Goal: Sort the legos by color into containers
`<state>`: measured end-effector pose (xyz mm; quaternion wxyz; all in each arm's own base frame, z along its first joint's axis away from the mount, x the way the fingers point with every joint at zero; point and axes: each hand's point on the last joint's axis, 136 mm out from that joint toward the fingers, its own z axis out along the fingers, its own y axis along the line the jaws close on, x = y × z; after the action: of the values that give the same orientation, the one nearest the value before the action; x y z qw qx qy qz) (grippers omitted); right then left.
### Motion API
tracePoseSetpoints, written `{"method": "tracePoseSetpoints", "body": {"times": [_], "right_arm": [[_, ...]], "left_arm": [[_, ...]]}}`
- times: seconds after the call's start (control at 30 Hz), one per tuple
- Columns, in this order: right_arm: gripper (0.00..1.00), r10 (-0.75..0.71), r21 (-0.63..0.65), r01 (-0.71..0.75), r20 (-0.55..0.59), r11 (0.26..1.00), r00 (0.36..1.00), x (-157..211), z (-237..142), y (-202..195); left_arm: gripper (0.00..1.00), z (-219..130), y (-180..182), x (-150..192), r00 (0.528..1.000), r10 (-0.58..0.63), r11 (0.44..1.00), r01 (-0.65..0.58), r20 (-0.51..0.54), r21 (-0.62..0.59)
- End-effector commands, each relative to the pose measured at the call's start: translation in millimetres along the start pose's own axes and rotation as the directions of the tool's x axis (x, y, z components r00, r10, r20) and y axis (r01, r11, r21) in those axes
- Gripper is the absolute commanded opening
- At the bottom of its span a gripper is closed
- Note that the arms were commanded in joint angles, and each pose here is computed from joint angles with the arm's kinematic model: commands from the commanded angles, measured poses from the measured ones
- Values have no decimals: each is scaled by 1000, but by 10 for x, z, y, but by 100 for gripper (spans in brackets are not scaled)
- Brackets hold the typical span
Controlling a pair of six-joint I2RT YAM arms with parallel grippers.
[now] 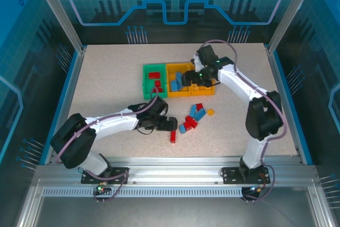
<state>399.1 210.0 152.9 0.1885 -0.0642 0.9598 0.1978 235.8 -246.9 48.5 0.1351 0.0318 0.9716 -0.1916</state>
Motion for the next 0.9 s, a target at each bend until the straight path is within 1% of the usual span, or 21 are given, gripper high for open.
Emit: {"method": "tracePoseSetpoints", "body": {"times": [0.0, 0.17, 0.23, 0.37, 0.43, 0.47, 0.5, 0.6, 0.67, 0.73, 0.77, 0.87], "right_arm": [[81, 53, 95, -61, 92, 994, 994, -61, -216, -351], [83, 89, 160, -114, 151, 981, 984, 11, -418, -673], [83, 98, 184, -128, 162, 975, 982, 45, -470, -769], [84, 114, 207, -147, 163, 967, 980, 113, -520, -901], [84, 121, 219, -153, 155, 964, 981, 150, -527, -955], [84, 122, 224, -155, 152, 962, 981, 163, -533, -978], [84, 124, 227, -157, 151, 961, 981, 174, -536, -995], [84, 122, 248, -157, 152, 956, 981, 212, -555, -1055], [84, 116, 268, -155, 154, 951, 981, 236, -575, -1097], [84, 118, 286, -159, 156, 945, 981, 266, -593, -1150], [84, 120, 289, -162, 156, 944, 980, 287, -596, -1169], [84, 123, 291, -160, 142, 943, 982, 381, -570, -1200]], "left_arm": [[91, -21, -54, 160, 999, -20, 1000, 20, -28, -15], [85, 46, -136, 309, 998, 15, 999, -18, -61, -41], [79, 93, -182, 345, 997, 27, 998, -31, -76, -46], [66, 198, -228, 385, 994, 44, 996, -52, -100, -79], [65, 236, -265, 384, 993, 50, 995, -58, -103, -81], [63, 259, -280, 377, 993, 53, 995, -62, -104, -84], [60, 279, -279, 369, 993, 52, 994, -62, -106, -89], [46, 317, -289, 365, 992, 50, 992, -63, -120, -106], [37, 309, -274, 358, 992, 47, 991, -62, -120, -120], [31, 267, -245, 356, 992, 44, 989, -59, -116, -136], [28, 228, -226, 347, 993, 42, 988, -58, -110, -146], [25, 65, -209, 300, 995, 48, 986, -61, -83, -158]]}}
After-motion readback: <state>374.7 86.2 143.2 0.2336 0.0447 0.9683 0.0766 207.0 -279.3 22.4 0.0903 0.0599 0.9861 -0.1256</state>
